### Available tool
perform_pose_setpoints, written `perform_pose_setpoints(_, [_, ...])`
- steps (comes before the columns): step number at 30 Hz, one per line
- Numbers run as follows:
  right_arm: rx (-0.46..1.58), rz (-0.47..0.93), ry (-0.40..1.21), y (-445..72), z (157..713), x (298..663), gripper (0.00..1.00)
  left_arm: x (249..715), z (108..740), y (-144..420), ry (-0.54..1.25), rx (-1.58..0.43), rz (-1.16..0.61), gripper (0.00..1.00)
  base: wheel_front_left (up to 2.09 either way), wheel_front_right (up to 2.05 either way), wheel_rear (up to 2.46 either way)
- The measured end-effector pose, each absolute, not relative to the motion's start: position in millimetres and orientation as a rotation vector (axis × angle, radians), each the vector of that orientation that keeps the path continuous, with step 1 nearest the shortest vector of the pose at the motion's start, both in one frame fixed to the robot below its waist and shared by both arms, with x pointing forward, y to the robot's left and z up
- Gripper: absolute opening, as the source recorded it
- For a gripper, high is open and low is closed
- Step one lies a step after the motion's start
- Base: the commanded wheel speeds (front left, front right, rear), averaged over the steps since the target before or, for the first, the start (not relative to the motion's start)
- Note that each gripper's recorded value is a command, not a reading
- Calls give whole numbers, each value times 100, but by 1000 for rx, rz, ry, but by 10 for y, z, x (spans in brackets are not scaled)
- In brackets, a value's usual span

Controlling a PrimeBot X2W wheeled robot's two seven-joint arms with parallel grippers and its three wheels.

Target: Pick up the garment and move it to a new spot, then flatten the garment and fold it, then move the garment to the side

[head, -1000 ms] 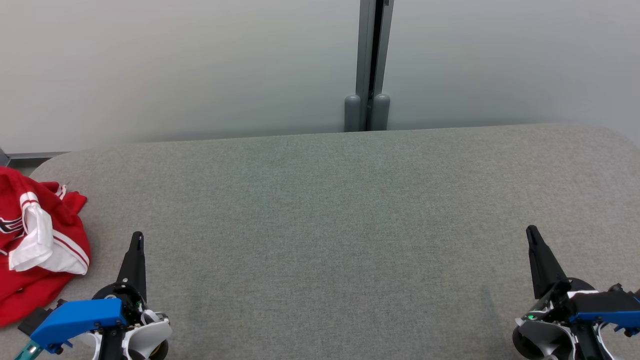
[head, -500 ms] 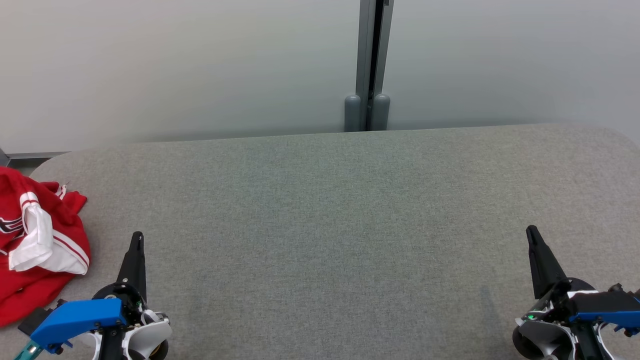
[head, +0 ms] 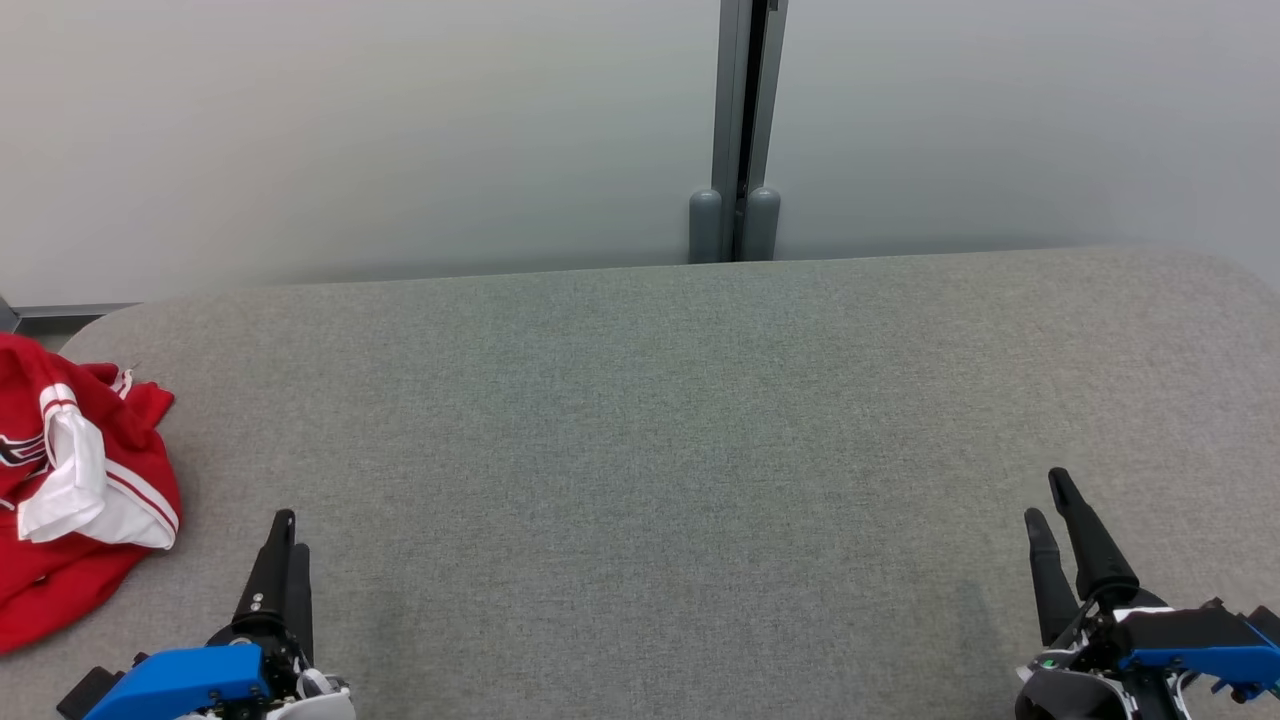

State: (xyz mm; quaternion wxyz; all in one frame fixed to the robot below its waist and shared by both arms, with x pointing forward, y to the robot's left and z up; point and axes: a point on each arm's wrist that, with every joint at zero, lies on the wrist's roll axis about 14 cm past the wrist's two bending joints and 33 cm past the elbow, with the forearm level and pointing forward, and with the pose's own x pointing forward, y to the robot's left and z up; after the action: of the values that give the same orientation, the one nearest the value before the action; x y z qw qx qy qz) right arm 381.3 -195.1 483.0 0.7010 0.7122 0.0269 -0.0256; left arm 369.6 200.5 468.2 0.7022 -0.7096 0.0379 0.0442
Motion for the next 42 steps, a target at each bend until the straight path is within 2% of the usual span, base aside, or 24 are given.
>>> perform_pose_setpoints(9, [1485,-53,70,-1900,4827,3824,100,3713,4659,1959,108,-1472,92,100,0,0,0])
perform_pose_setpoints(42, [894,-5,103,-1723,4760,3835,100,3738,4585,1824,169,-838,1,100,0,0,0])
